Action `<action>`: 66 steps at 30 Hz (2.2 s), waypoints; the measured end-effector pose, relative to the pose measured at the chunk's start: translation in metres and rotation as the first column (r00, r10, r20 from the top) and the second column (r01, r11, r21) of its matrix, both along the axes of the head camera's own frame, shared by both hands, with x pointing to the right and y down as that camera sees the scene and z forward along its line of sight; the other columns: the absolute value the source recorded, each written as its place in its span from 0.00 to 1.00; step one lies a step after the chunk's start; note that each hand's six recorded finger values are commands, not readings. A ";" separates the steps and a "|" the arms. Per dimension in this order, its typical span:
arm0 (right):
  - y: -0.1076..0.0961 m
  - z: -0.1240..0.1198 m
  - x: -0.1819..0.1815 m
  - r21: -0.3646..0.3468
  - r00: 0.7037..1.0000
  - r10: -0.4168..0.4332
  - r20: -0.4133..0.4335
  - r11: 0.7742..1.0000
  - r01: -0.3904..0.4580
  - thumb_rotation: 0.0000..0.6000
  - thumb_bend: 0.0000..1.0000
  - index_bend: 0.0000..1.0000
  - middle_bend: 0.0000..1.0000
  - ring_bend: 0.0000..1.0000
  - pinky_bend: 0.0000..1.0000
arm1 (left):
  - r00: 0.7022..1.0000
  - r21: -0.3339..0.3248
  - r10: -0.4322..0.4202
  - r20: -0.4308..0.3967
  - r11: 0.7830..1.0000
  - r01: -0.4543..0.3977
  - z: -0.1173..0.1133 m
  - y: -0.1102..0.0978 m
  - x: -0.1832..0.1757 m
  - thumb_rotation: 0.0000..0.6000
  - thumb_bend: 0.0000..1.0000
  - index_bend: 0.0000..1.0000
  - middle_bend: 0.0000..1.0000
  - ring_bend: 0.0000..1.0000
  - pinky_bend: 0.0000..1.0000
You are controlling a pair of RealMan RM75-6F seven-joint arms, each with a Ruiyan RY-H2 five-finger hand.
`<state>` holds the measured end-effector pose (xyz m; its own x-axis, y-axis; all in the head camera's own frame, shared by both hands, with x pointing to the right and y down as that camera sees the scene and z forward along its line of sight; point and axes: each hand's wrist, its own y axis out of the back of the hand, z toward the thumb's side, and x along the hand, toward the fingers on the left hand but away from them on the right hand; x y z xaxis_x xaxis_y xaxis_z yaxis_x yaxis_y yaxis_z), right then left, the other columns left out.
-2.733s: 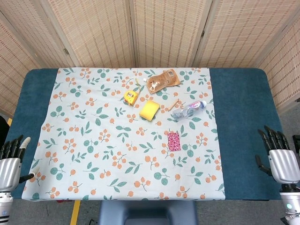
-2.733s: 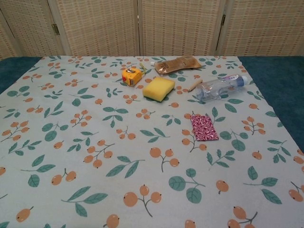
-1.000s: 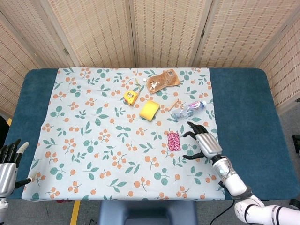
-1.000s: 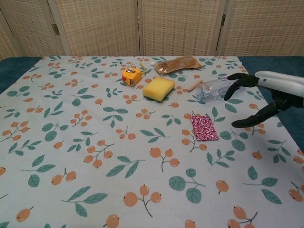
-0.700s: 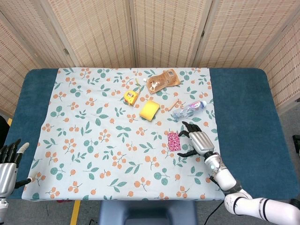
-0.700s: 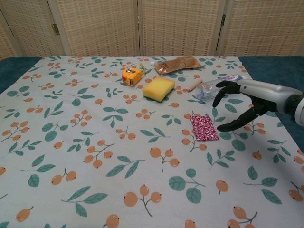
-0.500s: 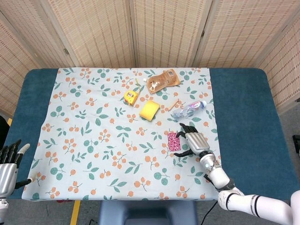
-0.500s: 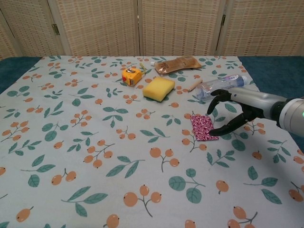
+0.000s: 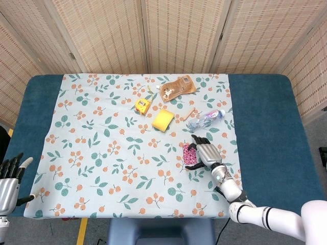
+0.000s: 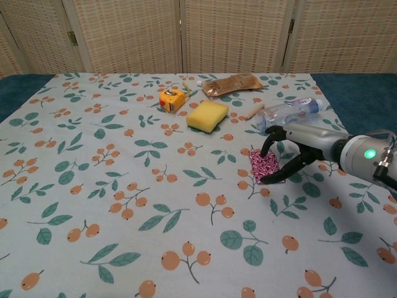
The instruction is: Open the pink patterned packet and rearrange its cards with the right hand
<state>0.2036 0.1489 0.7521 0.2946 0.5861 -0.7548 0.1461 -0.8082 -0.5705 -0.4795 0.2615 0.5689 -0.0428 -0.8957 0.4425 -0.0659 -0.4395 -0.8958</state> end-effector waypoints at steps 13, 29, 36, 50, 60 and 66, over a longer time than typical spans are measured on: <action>0.002 0.011 -0.004 0.018 0.997 -0.056 -0.061 0.998 0.057 0.66 0.14 0.30 0.00 0.00 0.00 | 1.000 -0.005 0.000 0.005 1.000 0.000 0.001 0.000 -0.001 1.00 0.26 0.16 0.00 0.03 0.00; 0.038 -0.004 0.001 0.003 0.992 -0.121 -0.041 0.993 0.121 0.66 0.14 0.30 0.00 0.00 0.00 | 1.000 -0.011 0.007 -0.001 1.000 -0.007 0.003 0.001 0.002 1.00 0.26 0.17 0.00 0.03 0.00; 0.059 -0.015 0.003 -0.004 0.988 -0.152 -0.021 0.988 0.152 0.66 0.14 0.30 0.00 0.00 0.00 | 1.000 -0.012 0.012 -0.005 1.000 -0.012 0.005 0.001 0.004 1.00 0.26 0.17 0.00 0.03 0.00; 0.082 -0.041 0.016 0.007 0.987 -0.158 0.010 0.987 0.158 0.66 0.14 0.30 0.00 0.00 0.00 | 1.000 -0.016 0.013 -0.016 1.000 -0.013 0.007 0.003 0.006 1.00 0.26 0.17 0.00 0.03 0.00; 0.077 -0.033 0.017 0.008 0.987 -0.161 -0.015 0.987 0.161 0.65 0.14 0.30 0.00 0.00 0.00 | 1.000 -0.012 0.009 -0.018 1.000 -0.010 0.005 0.005 0.004 1.00 0.26 0.17 0.00 0.03 0.00; 0.085 -0.032 0.016 -0.009 0.983 -0.181 -0.019 0.983 0.181 0.65 0.14 0.30 0.00 0.00 0.00 | 1.000 -0.014 0.005 -0.017 1.000 -0.005 0.005 0.006 0.003 1.00 0.26 0.17 0.00 0.03 0.00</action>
<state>0.2198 0.2336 0.7199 0.3803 0.5191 -0.7655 -0.0143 -0.8243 -0.5660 -0.4767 0.2678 0.5738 -0.0310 -0.8897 0.4555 -0.0785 -0.4521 -0.8885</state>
